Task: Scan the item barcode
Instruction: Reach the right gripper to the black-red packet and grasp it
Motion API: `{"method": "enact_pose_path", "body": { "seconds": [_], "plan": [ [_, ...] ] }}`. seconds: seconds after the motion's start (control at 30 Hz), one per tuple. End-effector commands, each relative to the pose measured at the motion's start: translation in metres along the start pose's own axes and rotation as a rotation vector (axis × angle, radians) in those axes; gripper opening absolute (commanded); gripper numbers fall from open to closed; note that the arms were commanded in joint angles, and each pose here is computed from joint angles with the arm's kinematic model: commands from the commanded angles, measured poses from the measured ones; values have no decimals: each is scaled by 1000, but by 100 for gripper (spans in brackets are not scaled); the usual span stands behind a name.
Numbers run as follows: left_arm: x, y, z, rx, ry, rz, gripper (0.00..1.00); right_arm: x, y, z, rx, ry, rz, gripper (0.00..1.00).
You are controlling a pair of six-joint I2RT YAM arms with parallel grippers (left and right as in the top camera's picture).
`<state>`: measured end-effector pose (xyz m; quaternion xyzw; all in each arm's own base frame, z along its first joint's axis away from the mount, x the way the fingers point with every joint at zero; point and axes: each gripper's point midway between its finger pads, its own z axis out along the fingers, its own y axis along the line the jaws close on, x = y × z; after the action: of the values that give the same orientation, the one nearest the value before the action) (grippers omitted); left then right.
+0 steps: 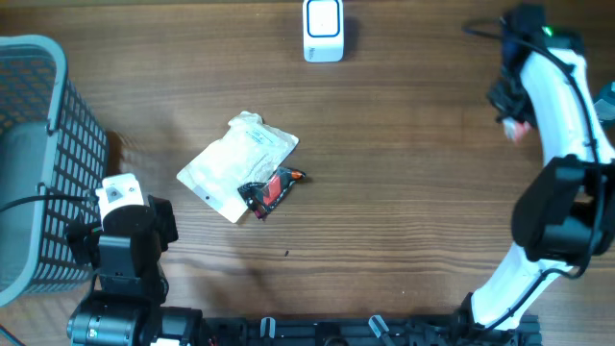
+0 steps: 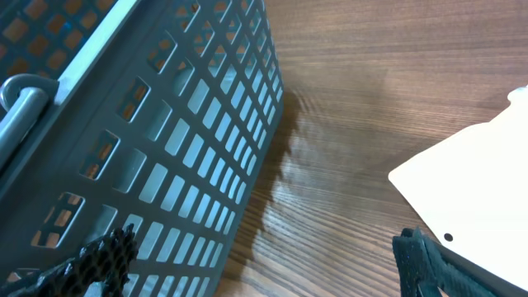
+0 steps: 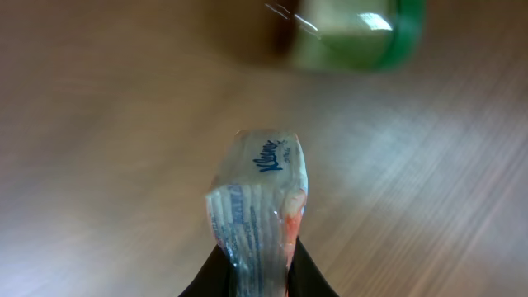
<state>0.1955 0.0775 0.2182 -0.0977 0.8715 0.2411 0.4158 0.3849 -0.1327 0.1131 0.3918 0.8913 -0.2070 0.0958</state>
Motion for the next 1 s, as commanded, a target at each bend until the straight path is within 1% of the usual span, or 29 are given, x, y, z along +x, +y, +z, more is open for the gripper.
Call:
{"method": "enact_pose_path", "body": {
  "seconds": [0.0, 0.03, 0.07, 0.1, 0.13, 0.17, 0.23, 0.27, 0.33, 0.4, 0.43, 0.47, 0.53, 0.57, 0.6, 0.63, 0.67, 0.7, 0.77, 0.8, 0.87, 0.9, 0.93, 0.97],
  "plan": [
    [-2, 4, -1, -15, -6, -9, 100, 17, -41, 56, 66, 114, 98, 5],
    [-2, 4, -1, -15, -6, -9, 100, 23, -55, 75, 53, 165, 154, 7],
    [-2, 4, -1, -15, -6, -9, 100, 21, -56, 79, 24, 181, 181, 24],
    [-2, 4, -1, -15, -6, -9, 100, 20, -51, 81, -39, 204, 151, 49],
    [-2, 4, -1, -15, -6, -9, 100, 17, -43, 78, -111, 219, 104, 71],
    [-2, 4, -1, -15, -6, -9, 100, 12, -38, 70, -160, 224, 94, 99],
    [-2, 4, -1, -15, -6, -9, 100, -3, -50, 46, -140, 183, 103, 100],
    [-2, 4, -1, -15, -6, -9, 100, -12, -57, 26, -149, 155, 114, 100],
    [-2, 4, -1, -15, -6, -9, 100, -19, -56, -28, -268, 110, 128, 100],
    [-2, 4, -1, -15, -6, -9, 100, -8, -31, -90, -477, 74, 71, 100],
    [-2, 4, -1, -15, -6, -9, 100, 27, 18, -160, -717, 11, -187, 100],
    [-2, 4, -1, -15, -6, -9, 100, 60, 49, -191, -854, 40, -340, 100],
    [-2, 4, -1, -15, -6, -9, 100, 113, 85, -223, -1004, 141, -481, 100],
    [-2, 4, -1, -15, -6, -9, 100, 145, 101, -232, -1038, 224, -520, 100],
    [-2, 4, -1, -15, -6, -9, 100, 174, 110, -232, -999, 293, -526, 93],
    [-2, 4, -1, -15, -6, -9, 100, 194, 115, -228, -942, 317, -541, 88],
    [-2, 4, -1, -15, -6, -9, 100, 216, 117, -217, -805, 326, -493, 89],
    [-2, 4, -1, -15, -6, -9, 100, 241, 120, -216, -744, 339, -490, 100],
    [-2, 4, -1, -15, -6, -9, 100, 288, 134, -226, -755, 360, -568, 100],
    [-2, 4, -1, -15, -6, -9, 100, 308, 144, -232, -782, 334, -635, 100],
    [-2, 4, -1, -15, -6, -9, 100, 324, 157, -231, -759, 228, -686, 100],
    [-2, 4, -1, -15, -6, -9, 100, 335, 159, -226, -721, 228, -651, 100],
    [-2, 4, -1, -15, -6, -9, 100, 354, 161, -216, -657, 313, -562, 99],
    [-2, 4, -1, -15, -6, -9, 100, 371, 169, -206, -626, 384, -539, 93]
  ]
}}
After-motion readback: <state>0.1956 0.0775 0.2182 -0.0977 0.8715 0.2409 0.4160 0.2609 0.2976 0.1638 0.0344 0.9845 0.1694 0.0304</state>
